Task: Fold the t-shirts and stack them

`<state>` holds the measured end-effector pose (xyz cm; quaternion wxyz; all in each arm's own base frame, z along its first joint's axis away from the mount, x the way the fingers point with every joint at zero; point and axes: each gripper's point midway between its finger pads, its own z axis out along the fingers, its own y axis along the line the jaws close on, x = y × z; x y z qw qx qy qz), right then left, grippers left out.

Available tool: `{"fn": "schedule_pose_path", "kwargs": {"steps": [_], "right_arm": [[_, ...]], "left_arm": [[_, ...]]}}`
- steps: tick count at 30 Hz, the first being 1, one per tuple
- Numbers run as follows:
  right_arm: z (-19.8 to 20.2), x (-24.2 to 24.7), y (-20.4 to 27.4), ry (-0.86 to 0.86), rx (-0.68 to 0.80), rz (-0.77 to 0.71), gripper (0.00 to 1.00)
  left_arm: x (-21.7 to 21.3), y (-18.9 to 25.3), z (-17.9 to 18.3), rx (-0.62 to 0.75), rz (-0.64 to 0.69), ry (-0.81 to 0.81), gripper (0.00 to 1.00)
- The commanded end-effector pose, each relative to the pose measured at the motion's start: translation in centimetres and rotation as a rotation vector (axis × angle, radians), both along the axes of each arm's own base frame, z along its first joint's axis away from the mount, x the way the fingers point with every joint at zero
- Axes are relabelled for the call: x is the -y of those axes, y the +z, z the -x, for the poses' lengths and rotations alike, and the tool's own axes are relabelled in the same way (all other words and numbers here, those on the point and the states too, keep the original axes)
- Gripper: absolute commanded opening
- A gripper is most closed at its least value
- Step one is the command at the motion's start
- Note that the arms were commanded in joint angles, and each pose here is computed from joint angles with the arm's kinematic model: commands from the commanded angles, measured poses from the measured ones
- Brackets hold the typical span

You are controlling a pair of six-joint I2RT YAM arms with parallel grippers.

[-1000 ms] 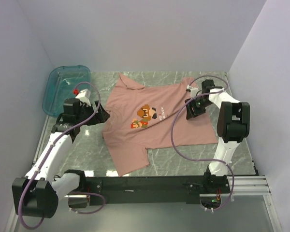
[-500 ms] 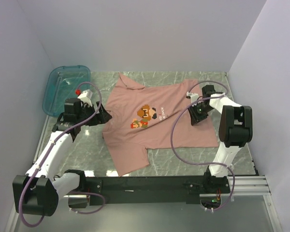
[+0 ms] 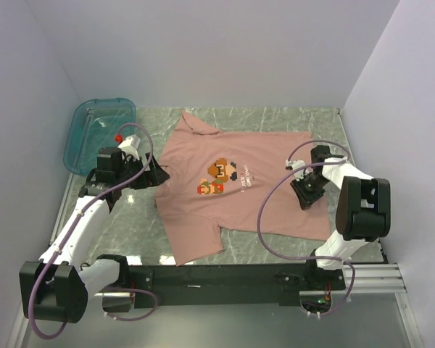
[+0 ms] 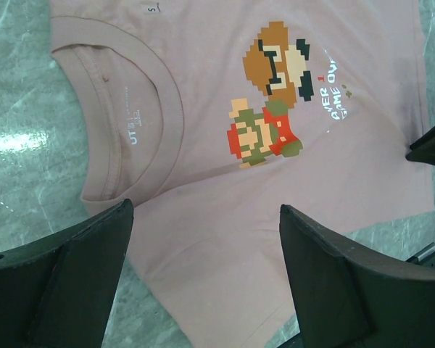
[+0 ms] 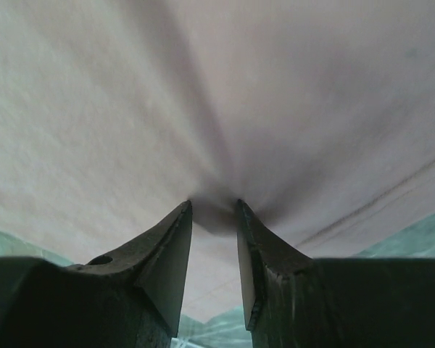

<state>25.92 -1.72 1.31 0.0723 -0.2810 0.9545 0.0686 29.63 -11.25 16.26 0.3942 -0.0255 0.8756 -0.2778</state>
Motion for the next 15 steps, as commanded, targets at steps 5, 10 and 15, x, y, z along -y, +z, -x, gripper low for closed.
{"fn": "schedule_pose_path", "kwargs": {"steps": [5,10,15], "right_arm": [[0.7,-0.7,4.2,0.02,0.046,-0.081,0.42],[-3.2,-4.2,11.1,0.022,0.225,-0.282,0.48],[-6.1,-7.9,16.2,-0.002,0.377,-0.513,0.5]], "left_arm": [[0.4,0.7,-0.2,0.023,0.027,-0.014,0.87],[0.2,0.3,-0.3,0.005,0.024,0.002,0.88],[0.2,-0.8,-0.3,-0.053,0.036,0.027,0.88]]}}
